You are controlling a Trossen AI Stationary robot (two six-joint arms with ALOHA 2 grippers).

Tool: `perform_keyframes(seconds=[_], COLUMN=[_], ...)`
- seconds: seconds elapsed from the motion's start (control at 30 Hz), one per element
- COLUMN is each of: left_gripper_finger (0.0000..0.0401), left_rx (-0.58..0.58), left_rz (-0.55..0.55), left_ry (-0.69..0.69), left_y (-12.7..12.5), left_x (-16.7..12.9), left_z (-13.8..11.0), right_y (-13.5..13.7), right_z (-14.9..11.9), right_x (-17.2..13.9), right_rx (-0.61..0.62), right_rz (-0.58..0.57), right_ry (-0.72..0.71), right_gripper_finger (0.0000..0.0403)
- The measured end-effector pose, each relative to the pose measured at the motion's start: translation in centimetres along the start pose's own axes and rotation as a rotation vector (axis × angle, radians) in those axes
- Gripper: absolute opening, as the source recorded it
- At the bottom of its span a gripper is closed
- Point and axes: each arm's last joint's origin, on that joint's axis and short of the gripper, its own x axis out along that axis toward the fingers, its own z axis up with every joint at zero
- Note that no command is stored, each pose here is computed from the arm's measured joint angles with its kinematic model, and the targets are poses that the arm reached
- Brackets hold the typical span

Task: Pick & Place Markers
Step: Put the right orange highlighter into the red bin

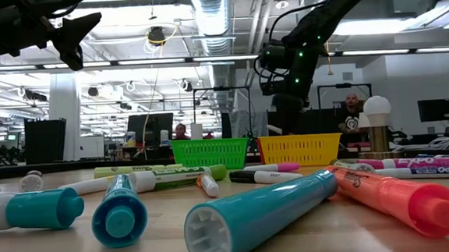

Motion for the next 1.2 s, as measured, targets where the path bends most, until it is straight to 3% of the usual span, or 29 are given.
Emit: perform_keyframes(seconds=[0.77,1.2], left_gripper_finger=[0.0177,0.0177], left_rx=[0.000,-0.001], left_rz=[0.000,-0.001], left_ry=[0.000,-0.002], left_y=[0.0,0.0], left_x=[0.0,0.0], left_z=[0.0,0.0], right_y=[-1.0,-1.1], right_z=[-0.5,-0.8], right_x=[0.1,2.4], right_rx=[0.031,0.095], right_rz=[0.020,0.007], right_ry=[0.017,0.063], right_gripper_finger=[0.0045,0.0045])
